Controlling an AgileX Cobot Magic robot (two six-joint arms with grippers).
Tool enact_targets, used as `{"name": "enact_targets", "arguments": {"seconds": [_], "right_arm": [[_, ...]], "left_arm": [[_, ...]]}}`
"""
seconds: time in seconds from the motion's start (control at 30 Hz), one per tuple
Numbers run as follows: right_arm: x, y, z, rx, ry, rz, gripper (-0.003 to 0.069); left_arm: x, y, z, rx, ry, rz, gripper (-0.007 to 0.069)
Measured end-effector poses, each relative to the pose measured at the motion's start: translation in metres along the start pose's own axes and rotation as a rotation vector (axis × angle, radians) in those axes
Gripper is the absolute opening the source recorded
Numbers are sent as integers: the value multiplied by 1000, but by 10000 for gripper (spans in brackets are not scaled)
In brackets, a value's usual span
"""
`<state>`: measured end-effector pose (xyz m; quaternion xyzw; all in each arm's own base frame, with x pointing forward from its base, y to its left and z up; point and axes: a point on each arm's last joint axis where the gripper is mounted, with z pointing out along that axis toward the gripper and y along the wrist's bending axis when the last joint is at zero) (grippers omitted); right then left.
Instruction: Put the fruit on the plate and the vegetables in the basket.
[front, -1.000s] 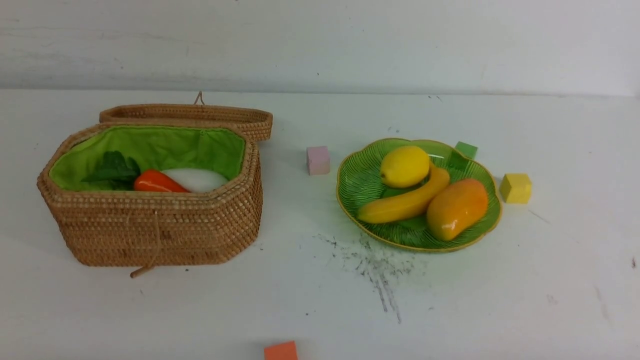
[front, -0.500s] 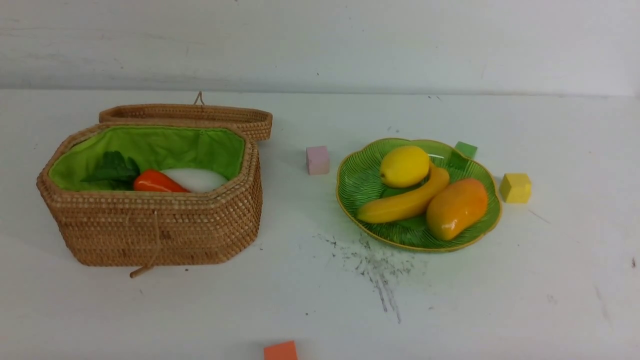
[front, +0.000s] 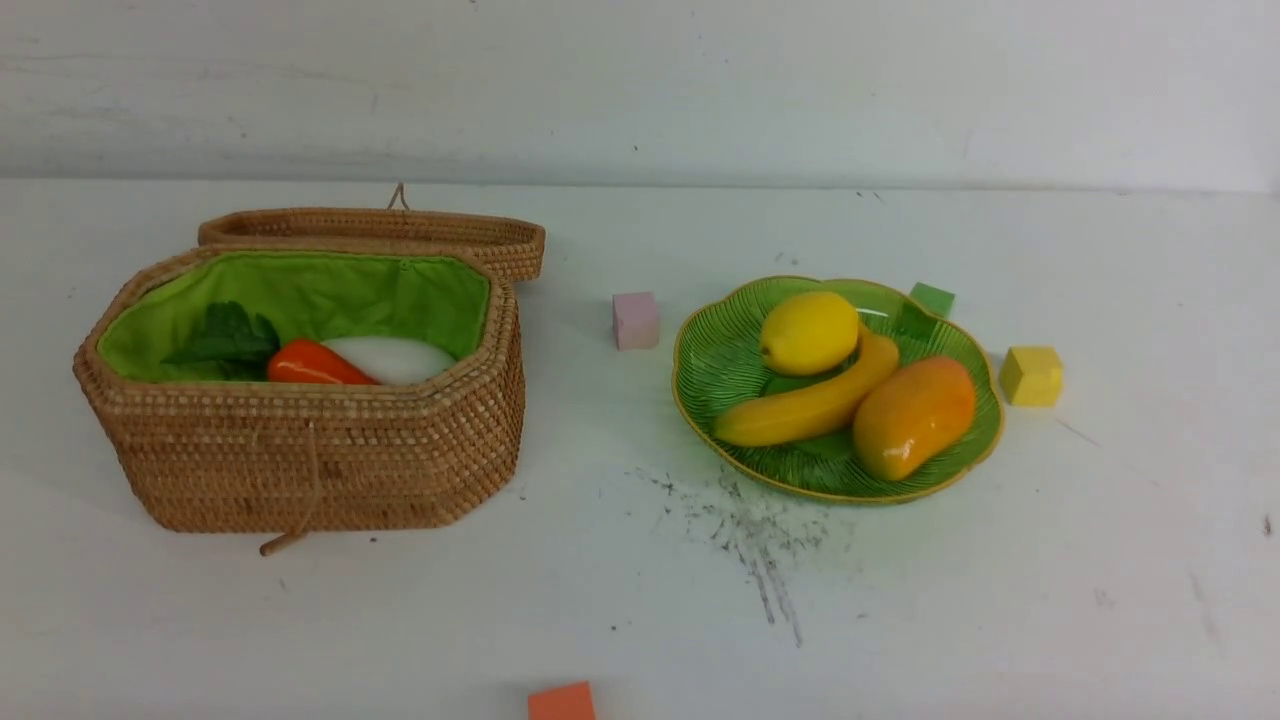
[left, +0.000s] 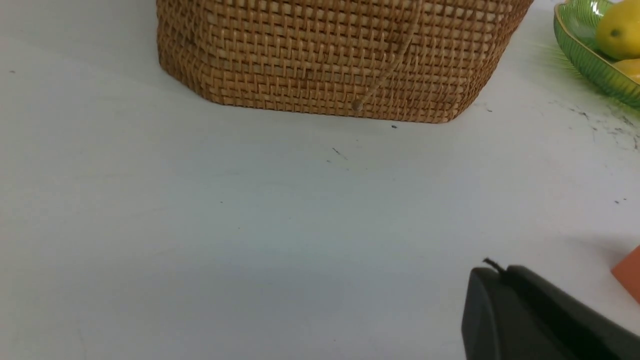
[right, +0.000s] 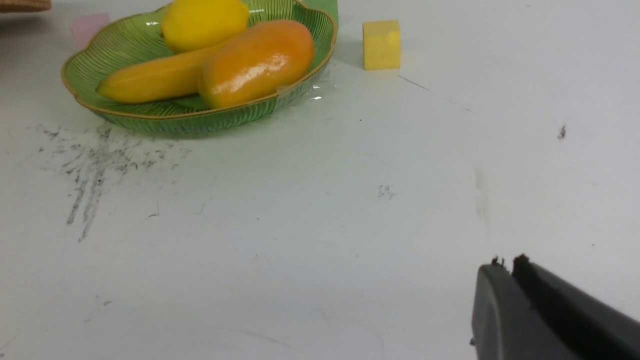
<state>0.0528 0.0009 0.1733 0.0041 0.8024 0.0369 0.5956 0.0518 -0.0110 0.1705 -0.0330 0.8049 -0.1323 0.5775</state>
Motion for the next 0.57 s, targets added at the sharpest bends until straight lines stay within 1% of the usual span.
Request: {"name": "enact_targets", "arguments": {"seconds": [0.57], "right_arm": [[0, 0, 0, 0, 0, 0, 52]], "left_arm": [[0, 0, 0, 0, 0, 1, -1]]}}
